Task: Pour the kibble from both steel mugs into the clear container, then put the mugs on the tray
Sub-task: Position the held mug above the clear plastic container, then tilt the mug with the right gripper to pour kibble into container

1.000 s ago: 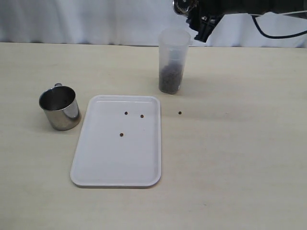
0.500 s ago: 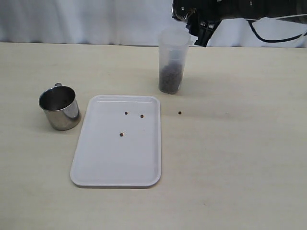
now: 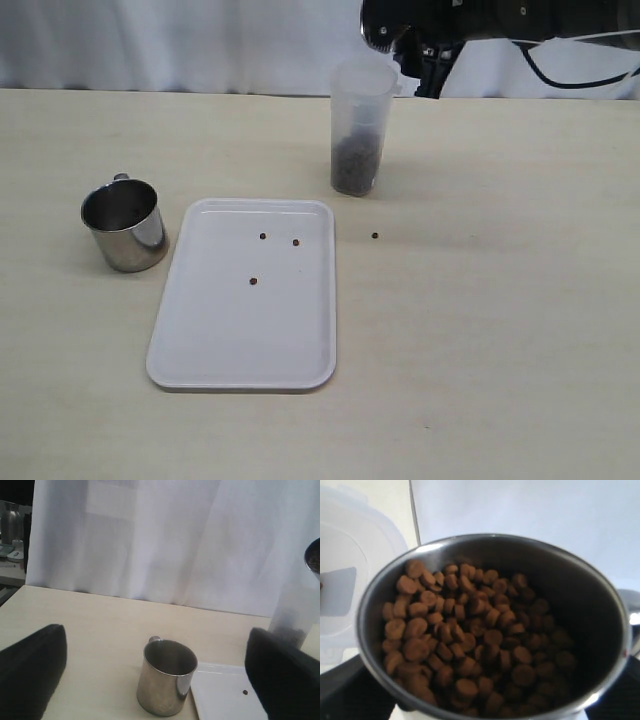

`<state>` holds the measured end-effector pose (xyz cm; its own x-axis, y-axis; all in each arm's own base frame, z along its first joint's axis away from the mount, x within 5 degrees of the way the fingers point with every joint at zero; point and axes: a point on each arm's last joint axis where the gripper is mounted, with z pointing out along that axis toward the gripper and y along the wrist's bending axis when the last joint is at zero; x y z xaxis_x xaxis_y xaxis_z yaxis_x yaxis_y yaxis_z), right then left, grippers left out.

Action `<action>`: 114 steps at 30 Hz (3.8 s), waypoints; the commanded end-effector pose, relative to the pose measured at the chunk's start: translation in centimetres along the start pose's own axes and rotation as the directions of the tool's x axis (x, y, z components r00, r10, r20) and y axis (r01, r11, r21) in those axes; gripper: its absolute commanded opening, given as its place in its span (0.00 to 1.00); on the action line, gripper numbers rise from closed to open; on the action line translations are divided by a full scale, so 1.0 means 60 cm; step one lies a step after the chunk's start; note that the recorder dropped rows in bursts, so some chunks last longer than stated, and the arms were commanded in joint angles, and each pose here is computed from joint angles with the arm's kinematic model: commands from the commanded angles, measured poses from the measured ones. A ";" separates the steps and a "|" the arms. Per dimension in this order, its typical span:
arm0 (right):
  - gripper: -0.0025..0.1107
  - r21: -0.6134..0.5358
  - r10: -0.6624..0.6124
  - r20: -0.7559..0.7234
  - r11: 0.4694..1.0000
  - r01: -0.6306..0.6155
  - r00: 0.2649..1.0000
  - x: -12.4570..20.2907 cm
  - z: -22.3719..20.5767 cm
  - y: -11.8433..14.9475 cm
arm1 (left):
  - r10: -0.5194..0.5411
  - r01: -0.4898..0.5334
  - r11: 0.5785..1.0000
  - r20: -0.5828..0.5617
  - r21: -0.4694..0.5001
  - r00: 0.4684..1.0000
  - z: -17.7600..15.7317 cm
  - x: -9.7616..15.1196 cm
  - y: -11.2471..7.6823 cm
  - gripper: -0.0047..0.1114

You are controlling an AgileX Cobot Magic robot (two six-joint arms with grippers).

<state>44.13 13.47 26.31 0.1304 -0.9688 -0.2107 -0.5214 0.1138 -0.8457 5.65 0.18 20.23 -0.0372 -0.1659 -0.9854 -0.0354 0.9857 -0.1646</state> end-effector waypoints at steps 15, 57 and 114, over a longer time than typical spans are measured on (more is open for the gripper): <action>0.06 0.090 -0.160 0.012 0.983 0.159 0.987 -0.005 -0.004 -0.019 | -0.002 0.002 1.000 0.008 0.002 1.000 0.000 0.000 0.000 0.88; 0.06 0.073 -0.363 0.012 0.930 0.361 0.932 -0.019 0.015 0.002 | -0.002 0.002 1.000 0.008 0.002 1.000 0.000 0.000 0.000 0.88; 0.06 0.107 -0.610 0.010 0.789 0.605 0.793 -0.021 0.034 0.014 | -0.002 0.002 1.000 0.008 0.002 1.000 0.000 0.000 0.000 0.88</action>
<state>45.09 14.93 24.35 0.4159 -0.8516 0.3191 -0.2922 -0.4574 -0.8399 5.65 0.18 20.23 -0.0372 -0.1659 -0.9854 -0.0354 0.9857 -0.1646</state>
